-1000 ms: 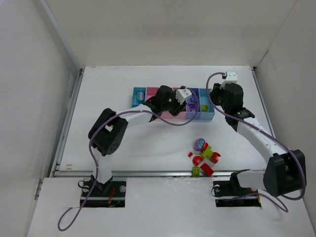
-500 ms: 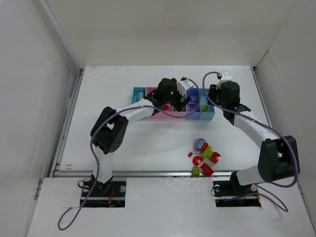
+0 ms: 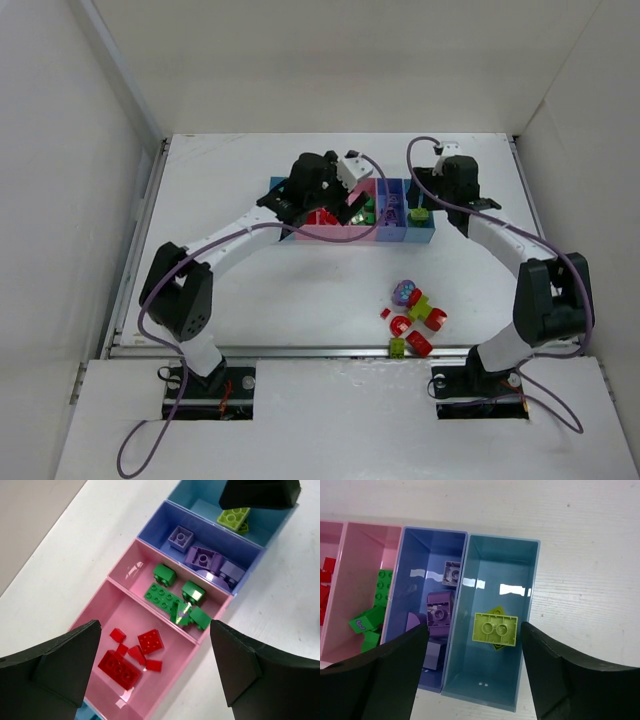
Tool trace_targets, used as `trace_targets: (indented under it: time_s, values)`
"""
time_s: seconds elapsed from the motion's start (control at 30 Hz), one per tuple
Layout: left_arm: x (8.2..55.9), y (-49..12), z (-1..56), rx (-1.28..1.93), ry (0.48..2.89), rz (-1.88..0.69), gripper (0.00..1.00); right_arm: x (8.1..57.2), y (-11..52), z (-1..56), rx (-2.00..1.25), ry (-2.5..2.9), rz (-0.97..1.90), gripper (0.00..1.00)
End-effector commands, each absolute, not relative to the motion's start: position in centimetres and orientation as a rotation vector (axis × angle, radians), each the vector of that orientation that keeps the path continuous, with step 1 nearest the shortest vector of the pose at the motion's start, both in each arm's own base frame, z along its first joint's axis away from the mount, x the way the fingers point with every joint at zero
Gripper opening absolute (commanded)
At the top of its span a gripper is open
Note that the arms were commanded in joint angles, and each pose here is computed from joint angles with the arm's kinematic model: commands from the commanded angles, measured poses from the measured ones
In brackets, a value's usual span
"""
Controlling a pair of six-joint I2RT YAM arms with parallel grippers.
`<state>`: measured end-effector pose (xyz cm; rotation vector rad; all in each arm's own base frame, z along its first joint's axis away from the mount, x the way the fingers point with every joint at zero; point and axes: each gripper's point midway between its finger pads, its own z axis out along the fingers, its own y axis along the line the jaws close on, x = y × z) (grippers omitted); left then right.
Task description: Sort the legos into containers by color
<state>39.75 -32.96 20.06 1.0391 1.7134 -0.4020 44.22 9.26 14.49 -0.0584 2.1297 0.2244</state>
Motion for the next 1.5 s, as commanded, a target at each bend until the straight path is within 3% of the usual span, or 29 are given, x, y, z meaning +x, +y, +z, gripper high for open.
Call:
trace_targets:
  time_s: [0.0, 0.03, 0.07, 0.13, 0.37, 0.57, 0.6, 0.67, 0.73, 0.77, 0.8, 0.87, 0.93, 1.03, 1.47]
  values:
    - [37.8, -32.3, 21.1, 1.079, 1.689, -0.419, 0.89, 44.4, 8.9, 18.6, -0.022, 2.057, 0.235, 0.8]
    - [37.3, -31.9, 21.1, 1.079, 1.689, -0.419, 0.89, 44.0, 9.4, 20.1, -0.031, 2.031, 0.236, 0.82]
    - [36.9, -31.6, 20.8, 1.092, 1.696, -0.413, 0.89, 43.5, 9.5, 20.4, -0.045, 2.033, 0.223, 0.92]
    - [36.3, -31.1, 21.2, 1.088, 1.687, -0.413, 0.89, 42.1, 10.7, 21.9, -0.073, 2.043, 0.217, 1.0]
    - [34.1, -28.2, 20.3, 0.935, 1.798, -0.413, 0.9, 34.7, 15.4, 17.4, -0.197, 2.317, 0.153, 1.0]
    - [33.0, -22.9, 17.2, 0.728, 1.903, -0.241, 0.91, 27.6, 20.3, 15.6, -0.167, 2.419, 0.278, 0.96]
    - [33.2, -22.3, 18.0, 0.676, 1.87, -0.221, 0.91, 27.0, 20.6, 15.4, -0.147, 2.423, 0.285, 0.94]
    - [32.6, -20.2, 15.8, 0.618, 1.88, -0.112, 0.91, 25.7, 21.1, 14.3, -0.088, 2.464, 0.299, 0.78]
    - [32.0, -19.0, 15.3, 0.545, 1.813, -0.074, 0.87, 24.5, 21.5, 13.1, -0.038, 2.508, 0.327, 0.55]
    - [31.7, -18.5, 15.4, 0.497, 1.793, -0.046, 0.85, 24.3, 21.4, 12.7, -0.014, 2.519, 0.327, 0.34]
    - [31.5, -18.3, 15.4, 0.45, 1.78, -0.056, 0.83, 23.6, 21.8, 12.5, -0.015, 2.537, 0.358, 0.32]
    - [30.5, -18.5, 15.4, 0.426, 1.738, -0.084, 0.82, 22.9, 21.6, 11.3, 0.03, 2.562, 0.372, 0.34]
    - [29.8, -18.9, 15.5, 0.434, 1.718, -0.111, 0.82, 22.6, 21.4, 10.5, 0.064, 2.565, 0.38, 0.47]
    - [29.0, -19.0, 16.0, 0.435, 1.681, -0.118, 0.82, 22.3, 21.1, 9.5, 0.133, 2.579, 0.37, 0.57]
    - [28.1, -18.0, 16.7, 0.398, 1.629, -0.131, 0.86, 19.5, 21.4, 4.3, 0.176, 2.72, 0.286, 0.6]
